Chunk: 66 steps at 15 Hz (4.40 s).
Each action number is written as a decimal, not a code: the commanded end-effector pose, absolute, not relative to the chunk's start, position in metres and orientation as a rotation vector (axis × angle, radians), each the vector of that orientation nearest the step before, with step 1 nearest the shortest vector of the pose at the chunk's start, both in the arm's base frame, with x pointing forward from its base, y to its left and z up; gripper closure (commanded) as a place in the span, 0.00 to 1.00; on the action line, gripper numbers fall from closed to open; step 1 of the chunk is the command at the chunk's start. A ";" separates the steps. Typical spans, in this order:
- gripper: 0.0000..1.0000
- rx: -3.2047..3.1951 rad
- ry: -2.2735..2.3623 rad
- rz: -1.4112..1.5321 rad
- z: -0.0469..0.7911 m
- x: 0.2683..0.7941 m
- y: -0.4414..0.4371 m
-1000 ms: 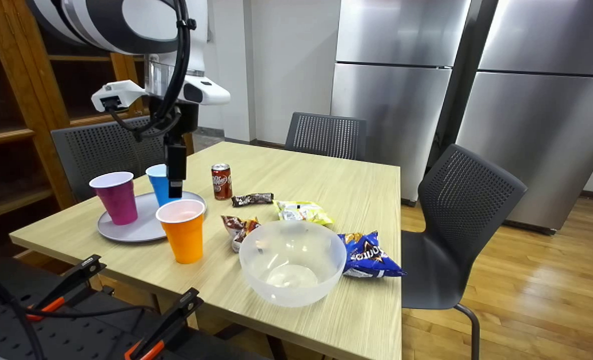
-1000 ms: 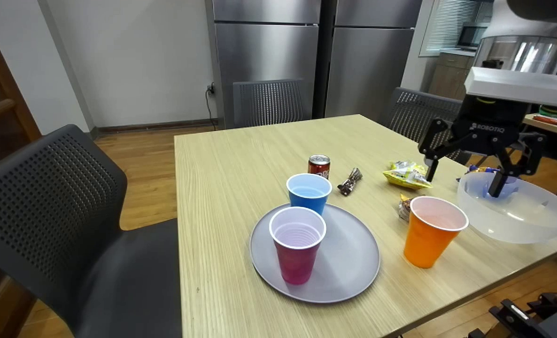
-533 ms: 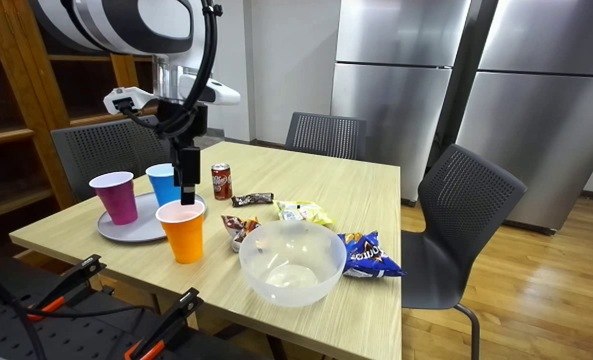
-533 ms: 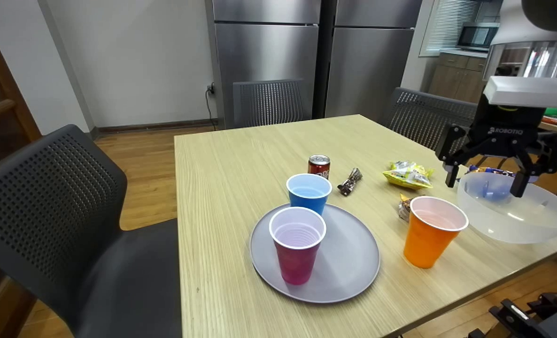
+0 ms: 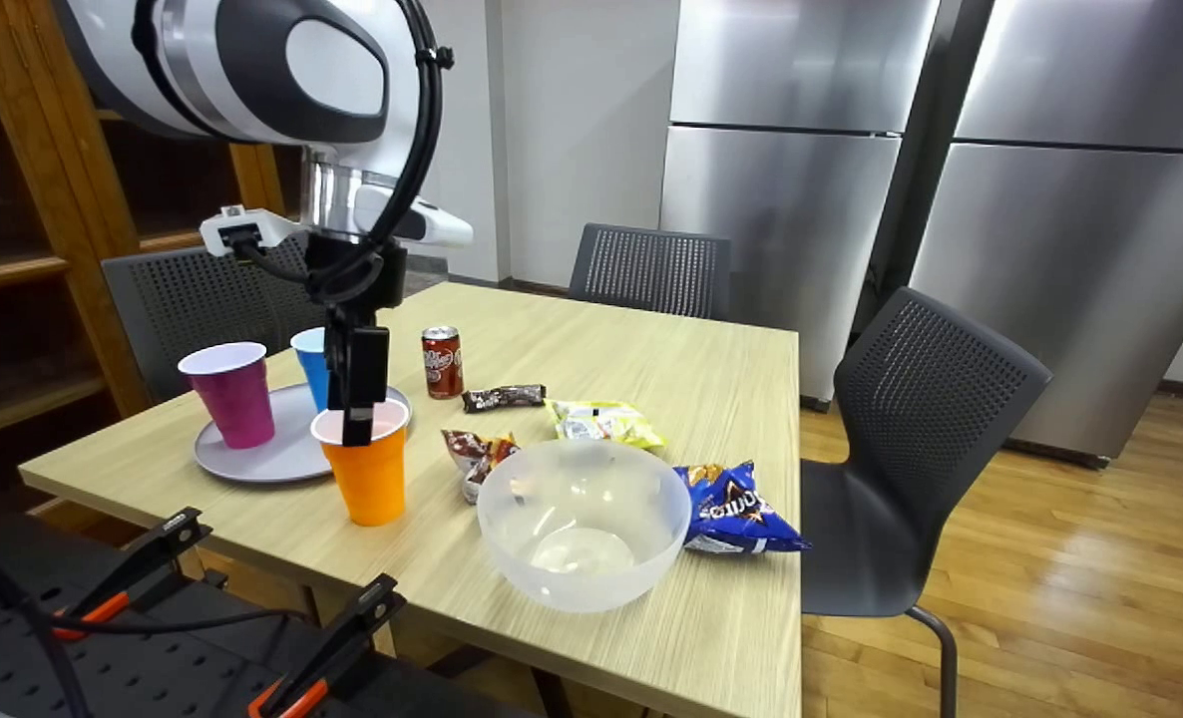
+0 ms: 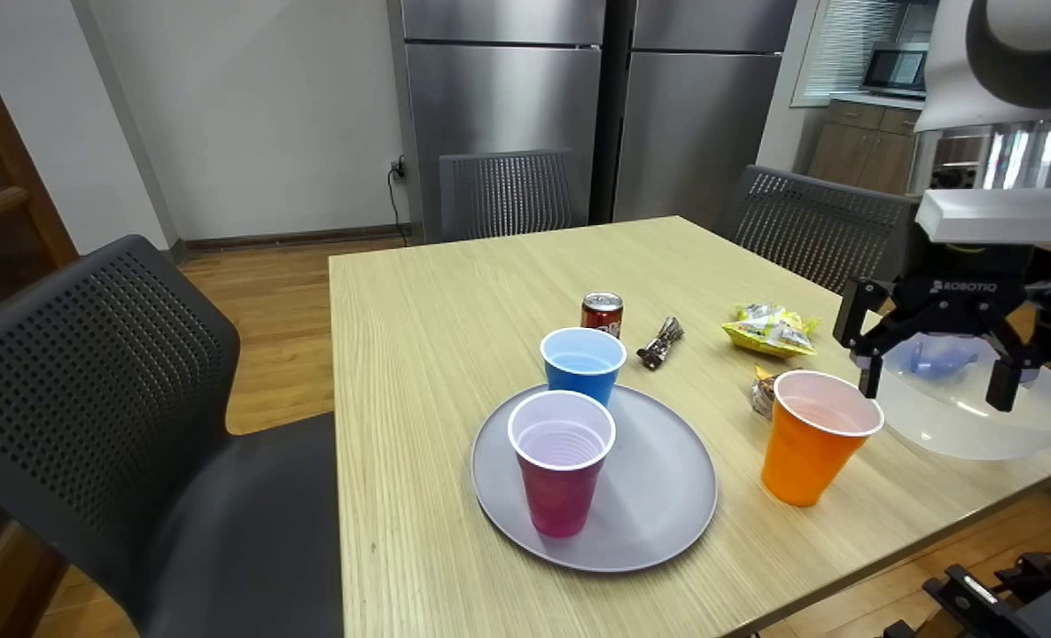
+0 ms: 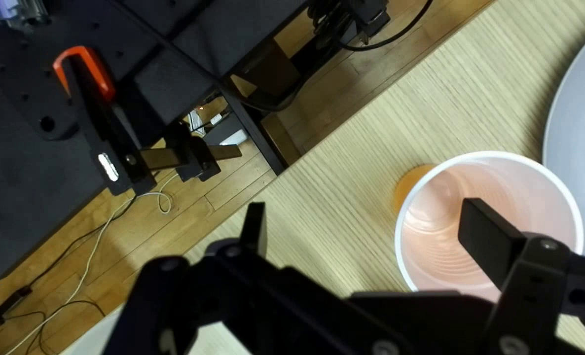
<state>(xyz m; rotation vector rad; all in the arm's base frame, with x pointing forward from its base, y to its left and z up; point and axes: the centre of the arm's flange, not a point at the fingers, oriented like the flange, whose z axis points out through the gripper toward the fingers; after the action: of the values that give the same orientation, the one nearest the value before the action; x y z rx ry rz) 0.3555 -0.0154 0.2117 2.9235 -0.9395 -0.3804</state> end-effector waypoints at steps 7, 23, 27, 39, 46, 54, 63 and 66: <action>0.00 2.905 -0.938 -0.375 0.185 0.364 -0.007; 0.95 2.933 -1.039 -0.305 0.174 0.388 -0.003; 1.00 2.940 -1.028 -0.299 0.179 0.386 -0.002; 0.99 2.998 -0.958 -0.157 0.217 0.379 0.017; 0.99 3.035 -0.840 -0.101 0.233 0.386 0.046; 0.99 3.070 -0.652 -0.121 0.229 0.395 0.095; 0.99 3.084 -0.556 -0.175 0.211 0.416 0.129; 0.99 3.084 -0.541 -0.191 0.205 0.425 0.137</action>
<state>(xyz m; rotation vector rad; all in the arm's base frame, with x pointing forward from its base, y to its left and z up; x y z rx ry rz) 0.4087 0.1226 0.2096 3.0972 -0.5449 -0.1569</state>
